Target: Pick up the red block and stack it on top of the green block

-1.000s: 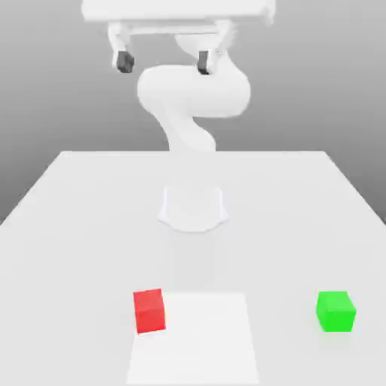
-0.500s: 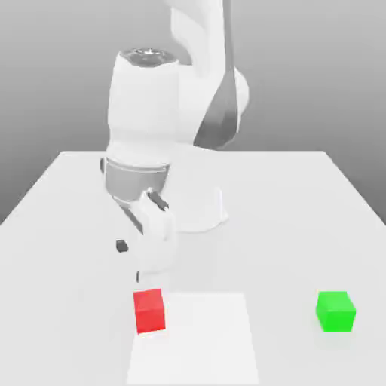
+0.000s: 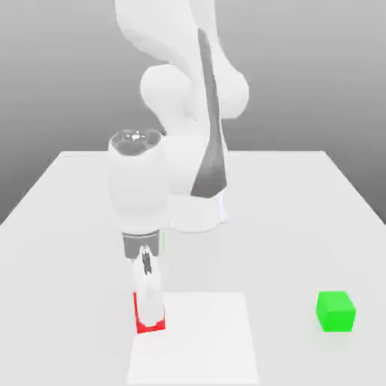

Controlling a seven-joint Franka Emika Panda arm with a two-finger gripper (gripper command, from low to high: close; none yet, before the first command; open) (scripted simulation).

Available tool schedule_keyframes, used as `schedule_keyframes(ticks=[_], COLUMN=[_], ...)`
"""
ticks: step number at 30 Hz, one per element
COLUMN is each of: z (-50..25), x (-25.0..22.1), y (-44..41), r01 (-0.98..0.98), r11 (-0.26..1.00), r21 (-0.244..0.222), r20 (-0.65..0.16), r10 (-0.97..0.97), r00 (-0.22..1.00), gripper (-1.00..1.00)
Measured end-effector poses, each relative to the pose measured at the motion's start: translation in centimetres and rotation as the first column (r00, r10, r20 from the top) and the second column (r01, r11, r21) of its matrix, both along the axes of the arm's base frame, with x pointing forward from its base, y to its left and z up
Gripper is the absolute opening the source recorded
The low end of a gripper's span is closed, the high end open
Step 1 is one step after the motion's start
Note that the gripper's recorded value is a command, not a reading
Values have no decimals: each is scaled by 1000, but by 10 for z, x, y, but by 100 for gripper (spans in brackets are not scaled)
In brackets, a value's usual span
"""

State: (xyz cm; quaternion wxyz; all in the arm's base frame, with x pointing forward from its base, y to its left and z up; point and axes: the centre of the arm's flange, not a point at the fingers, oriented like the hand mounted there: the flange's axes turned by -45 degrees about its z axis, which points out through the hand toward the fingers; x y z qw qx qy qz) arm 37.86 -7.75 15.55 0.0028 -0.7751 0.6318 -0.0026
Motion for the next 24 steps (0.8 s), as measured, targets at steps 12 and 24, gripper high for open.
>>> schedule_keyframes(ticks=[12,24], z=[4,55], x=[1,1], y=[0,8], r01=[1,-31], r11=[1000,1000], r21=[0,-1], r20=[4,-5], r10=[-1,31], r00=[1000,1000], gripper=[-100,-100])
